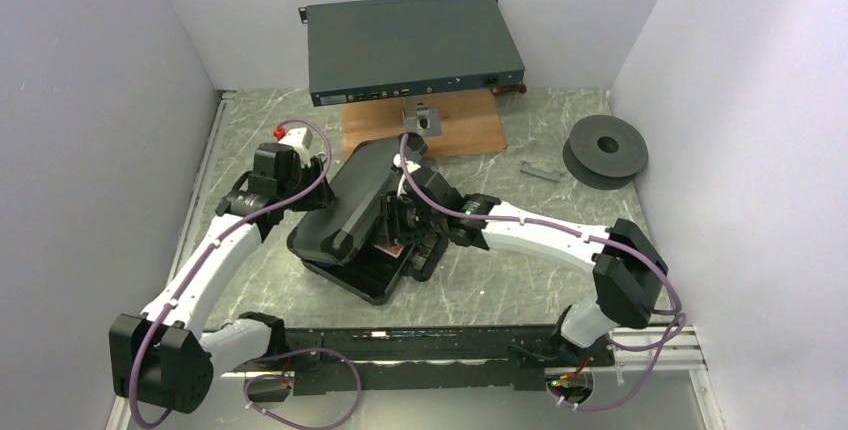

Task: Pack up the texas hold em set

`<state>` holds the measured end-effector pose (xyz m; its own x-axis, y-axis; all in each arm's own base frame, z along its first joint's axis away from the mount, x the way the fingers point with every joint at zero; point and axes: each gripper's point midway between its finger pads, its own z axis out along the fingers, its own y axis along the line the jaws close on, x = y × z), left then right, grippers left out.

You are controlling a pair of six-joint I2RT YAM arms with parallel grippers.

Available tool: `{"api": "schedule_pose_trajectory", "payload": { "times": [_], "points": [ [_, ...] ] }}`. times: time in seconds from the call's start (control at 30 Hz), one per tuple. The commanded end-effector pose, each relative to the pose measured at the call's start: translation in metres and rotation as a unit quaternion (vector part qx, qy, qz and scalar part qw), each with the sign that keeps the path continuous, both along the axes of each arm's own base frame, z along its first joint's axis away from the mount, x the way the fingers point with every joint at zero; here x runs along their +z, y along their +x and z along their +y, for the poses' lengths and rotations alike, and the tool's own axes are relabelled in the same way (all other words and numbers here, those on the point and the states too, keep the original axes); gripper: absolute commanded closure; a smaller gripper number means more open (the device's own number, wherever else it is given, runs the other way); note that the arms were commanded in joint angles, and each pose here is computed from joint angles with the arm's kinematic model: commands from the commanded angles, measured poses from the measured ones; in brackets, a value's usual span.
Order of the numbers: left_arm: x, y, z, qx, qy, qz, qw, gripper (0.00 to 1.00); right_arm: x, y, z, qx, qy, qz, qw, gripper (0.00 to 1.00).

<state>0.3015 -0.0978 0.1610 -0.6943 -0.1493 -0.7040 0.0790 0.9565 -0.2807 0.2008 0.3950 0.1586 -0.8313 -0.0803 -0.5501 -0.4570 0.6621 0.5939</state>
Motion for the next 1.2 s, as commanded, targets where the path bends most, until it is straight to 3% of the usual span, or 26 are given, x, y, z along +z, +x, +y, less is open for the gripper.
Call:
{"api": "schedule_pose_trajectory", "payload": {
  "times": [0.0, 0.43, 0.77, 1.17],
  "points": [
    [-0.015, -0.023, -0.023, -0.032, -0.037, 0.031, 0.998, 0.50, 0.026, 0.003, -0.002, -0.019, 0.039, -0.027, 0.999, 0.52],
    [-0.028, -0.037, -0.044, -0.056, -0.066, 0.046, 0.995, 0.49, 0.003, -0.010, -0.047, -0.031, -0.032, -0.034, 0.998, 0.52],
    [-0.025, -0.043, -0.054, -0.067, -0.077, 0.042, 0.994, 0.49, 0.009, 0.000, -0.104, -0.086, -0.103, -0.092, 0.987, 0.49],
    [-0.010, -0.070, -0.085, -0.130, -0.063, 0.016, 0.989, 0.52, 0.031, 0.041, -0.083, -0.096, -0.086, -0.123, 0.984, 0.48]
  ]
}}
